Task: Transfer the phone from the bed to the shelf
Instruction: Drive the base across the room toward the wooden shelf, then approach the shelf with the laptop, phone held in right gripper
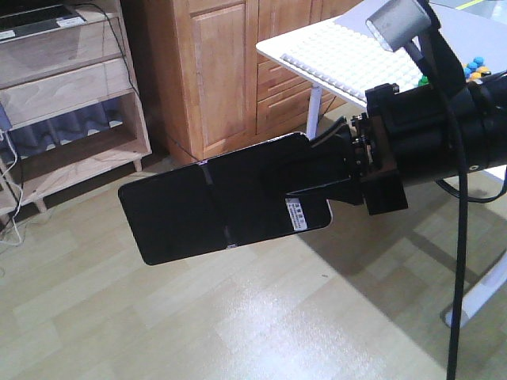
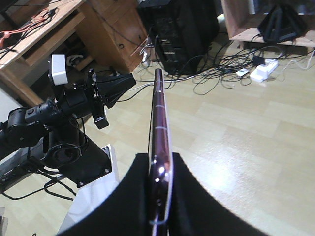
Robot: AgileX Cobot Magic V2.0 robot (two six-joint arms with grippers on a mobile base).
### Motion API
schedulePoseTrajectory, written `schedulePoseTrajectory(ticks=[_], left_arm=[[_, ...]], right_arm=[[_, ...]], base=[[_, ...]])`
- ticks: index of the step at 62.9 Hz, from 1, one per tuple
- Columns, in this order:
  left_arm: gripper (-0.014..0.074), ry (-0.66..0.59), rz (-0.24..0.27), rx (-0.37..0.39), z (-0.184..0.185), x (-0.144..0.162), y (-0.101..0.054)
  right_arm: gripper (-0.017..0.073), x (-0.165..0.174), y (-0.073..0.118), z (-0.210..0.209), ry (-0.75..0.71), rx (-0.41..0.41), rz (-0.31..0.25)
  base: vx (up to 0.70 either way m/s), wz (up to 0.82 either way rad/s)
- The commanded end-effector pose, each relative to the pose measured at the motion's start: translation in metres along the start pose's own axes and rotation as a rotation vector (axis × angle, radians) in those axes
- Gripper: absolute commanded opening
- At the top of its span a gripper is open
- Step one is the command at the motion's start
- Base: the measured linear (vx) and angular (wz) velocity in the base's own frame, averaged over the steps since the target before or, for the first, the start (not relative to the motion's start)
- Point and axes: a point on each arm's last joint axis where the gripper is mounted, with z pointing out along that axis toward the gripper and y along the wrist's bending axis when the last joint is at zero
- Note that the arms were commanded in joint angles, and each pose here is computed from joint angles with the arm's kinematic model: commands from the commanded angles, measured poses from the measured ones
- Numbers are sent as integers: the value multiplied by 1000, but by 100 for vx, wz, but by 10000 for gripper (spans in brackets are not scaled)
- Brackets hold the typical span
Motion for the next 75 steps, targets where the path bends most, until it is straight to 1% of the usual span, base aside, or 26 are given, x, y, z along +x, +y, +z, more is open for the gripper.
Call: schedulePoseTrajectory(ticks=[1, 33, 75], left_arm=[[1, -71, -9, -3, 0, -4, 0], [1, -71, -9, -3, 0, -4, 0], [1, -71, -9, -3, 0, -4, 0]], right_arm=[[-2, -11, 20, -8, -65, -87, -24], [-2, -11, 20, -8, -65, -87, -23], [-2, -11, 20, -8, -65, -87, -23]], base=[[40, 0], [41, 9], [43, 27]])
